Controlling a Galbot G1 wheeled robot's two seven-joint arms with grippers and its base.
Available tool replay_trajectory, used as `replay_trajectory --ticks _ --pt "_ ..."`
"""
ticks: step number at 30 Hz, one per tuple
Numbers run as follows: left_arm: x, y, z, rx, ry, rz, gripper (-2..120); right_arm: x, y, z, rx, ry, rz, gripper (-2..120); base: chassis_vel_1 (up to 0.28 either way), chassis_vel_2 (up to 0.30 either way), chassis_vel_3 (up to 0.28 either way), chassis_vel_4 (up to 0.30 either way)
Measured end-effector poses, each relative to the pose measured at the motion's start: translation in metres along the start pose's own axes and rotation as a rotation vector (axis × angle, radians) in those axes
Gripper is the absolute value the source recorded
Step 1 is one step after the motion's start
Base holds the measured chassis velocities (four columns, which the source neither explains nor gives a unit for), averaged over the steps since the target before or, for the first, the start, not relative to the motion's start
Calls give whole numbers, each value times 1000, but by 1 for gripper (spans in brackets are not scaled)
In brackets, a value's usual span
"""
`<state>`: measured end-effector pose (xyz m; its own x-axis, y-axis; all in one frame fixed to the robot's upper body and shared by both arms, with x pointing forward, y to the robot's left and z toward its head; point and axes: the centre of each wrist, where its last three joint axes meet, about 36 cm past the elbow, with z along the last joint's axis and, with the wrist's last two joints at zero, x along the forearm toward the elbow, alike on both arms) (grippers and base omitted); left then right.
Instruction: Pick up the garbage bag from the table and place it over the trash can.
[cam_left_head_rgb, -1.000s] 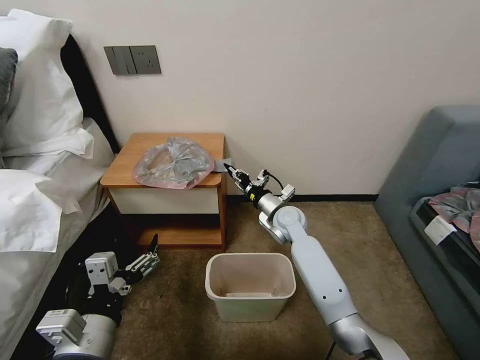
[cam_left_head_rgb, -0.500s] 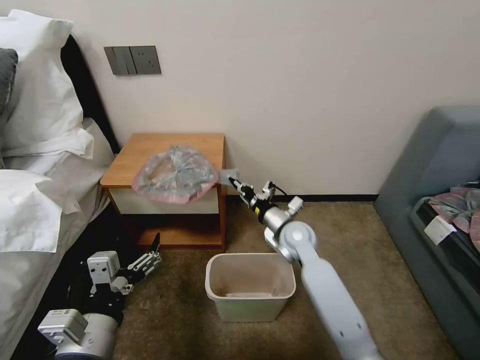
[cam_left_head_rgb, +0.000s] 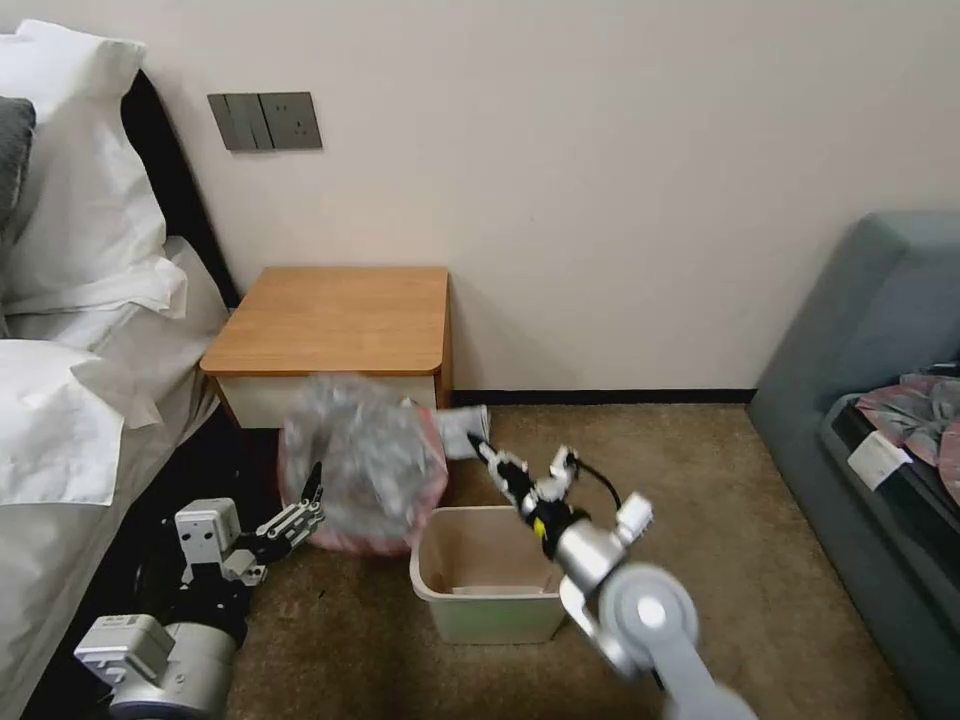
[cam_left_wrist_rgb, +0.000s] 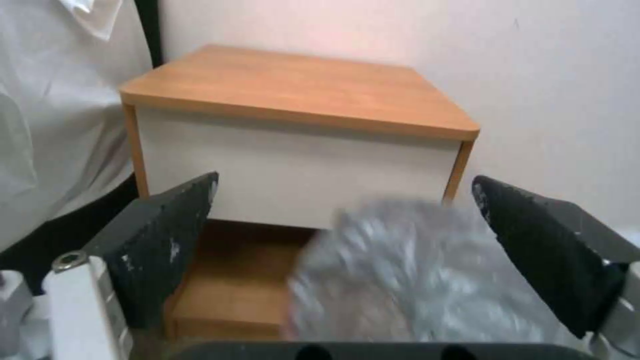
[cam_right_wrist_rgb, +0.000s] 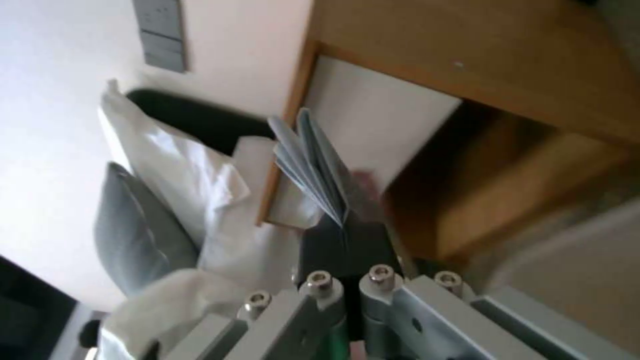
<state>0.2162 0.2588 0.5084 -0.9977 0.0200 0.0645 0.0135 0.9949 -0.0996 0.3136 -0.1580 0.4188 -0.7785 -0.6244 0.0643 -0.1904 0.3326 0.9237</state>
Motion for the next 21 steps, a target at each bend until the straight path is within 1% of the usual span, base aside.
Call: replay_trajectory --ticks 2,7,9,14,17,18,19,20,21 --pt "0 0 0 1 -2 1 100 12 -6 7 22 9 45 0 0 0 0 0" --pt "-3 -1 -1 10 -13 6 100 24 -13 12 44 14 83 0 0 0 0 0" --pt "-4 -2 -2 14 -17 9 100 35 -17 16 50 15 108 0 0 0 0 0" --pt "-4 -2 -2 15 -18 9 100 44 -23 12 63 11 140 0 0 0 0 0" --pt "-4 -2 -2 16 -20 9 100 50 -28 7 85 26 179 -1 0 0 0 0" --pt "-5 -2 -2 16 -20 9 100 50 -29 7 91 29 191 2 0 0 0 0" --pt "-5 -2 -2 16 -20 9 100 50 -29 7 91 29 191 2 0 0 0 0" --pt "-5 -2 -2 16 -21 9 100 50 -29 6 95 30 203 8 0 0 0 0" --pt "-5 -2 -3 16 -21 9 100 50 -29 6 99 28 212 11 0 0 0 0"
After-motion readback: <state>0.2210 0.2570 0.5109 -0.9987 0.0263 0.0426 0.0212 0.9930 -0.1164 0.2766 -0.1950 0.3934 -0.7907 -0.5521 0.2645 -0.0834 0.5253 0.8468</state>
